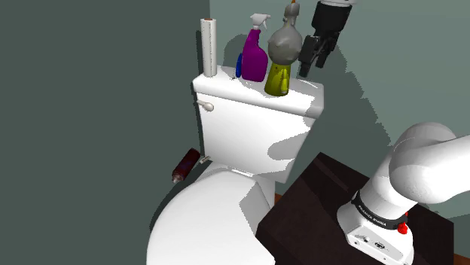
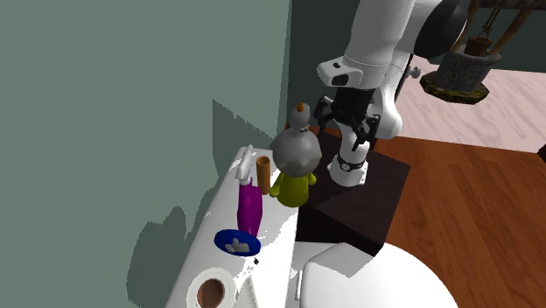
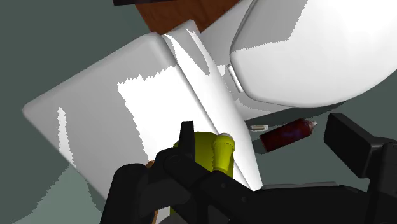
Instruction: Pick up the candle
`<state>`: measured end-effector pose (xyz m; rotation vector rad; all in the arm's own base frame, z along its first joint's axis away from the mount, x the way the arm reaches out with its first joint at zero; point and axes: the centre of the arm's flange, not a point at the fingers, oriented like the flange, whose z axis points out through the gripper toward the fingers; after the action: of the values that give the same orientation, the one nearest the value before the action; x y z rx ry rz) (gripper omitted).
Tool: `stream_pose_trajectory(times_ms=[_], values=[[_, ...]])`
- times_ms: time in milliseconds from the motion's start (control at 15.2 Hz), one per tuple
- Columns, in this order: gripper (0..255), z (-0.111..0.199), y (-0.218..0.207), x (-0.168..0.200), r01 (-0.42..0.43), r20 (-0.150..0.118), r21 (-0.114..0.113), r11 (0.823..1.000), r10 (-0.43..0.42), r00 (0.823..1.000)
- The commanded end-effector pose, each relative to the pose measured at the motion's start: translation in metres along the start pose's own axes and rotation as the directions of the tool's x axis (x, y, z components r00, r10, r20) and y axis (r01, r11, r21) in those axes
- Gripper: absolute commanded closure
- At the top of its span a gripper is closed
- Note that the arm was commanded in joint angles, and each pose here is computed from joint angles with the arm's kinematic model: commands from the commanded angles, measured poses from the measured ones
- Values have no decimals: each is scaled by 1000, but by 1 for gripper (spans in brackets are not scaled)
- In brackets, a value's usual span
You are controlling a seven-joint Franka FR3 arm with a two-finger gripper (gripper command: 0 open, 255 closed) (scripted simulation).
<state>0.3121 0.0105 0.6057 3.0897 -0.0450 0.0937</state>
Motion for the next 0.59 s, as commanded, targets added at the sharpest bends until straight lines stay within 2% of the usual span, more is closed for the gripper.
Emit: stream_pose_trajectory(times_ms=[0,528], values=[[0,0,0,0,0,0,0,1000,0,1000],[0,-80,31,71,66,53,13,998,-67,996]])
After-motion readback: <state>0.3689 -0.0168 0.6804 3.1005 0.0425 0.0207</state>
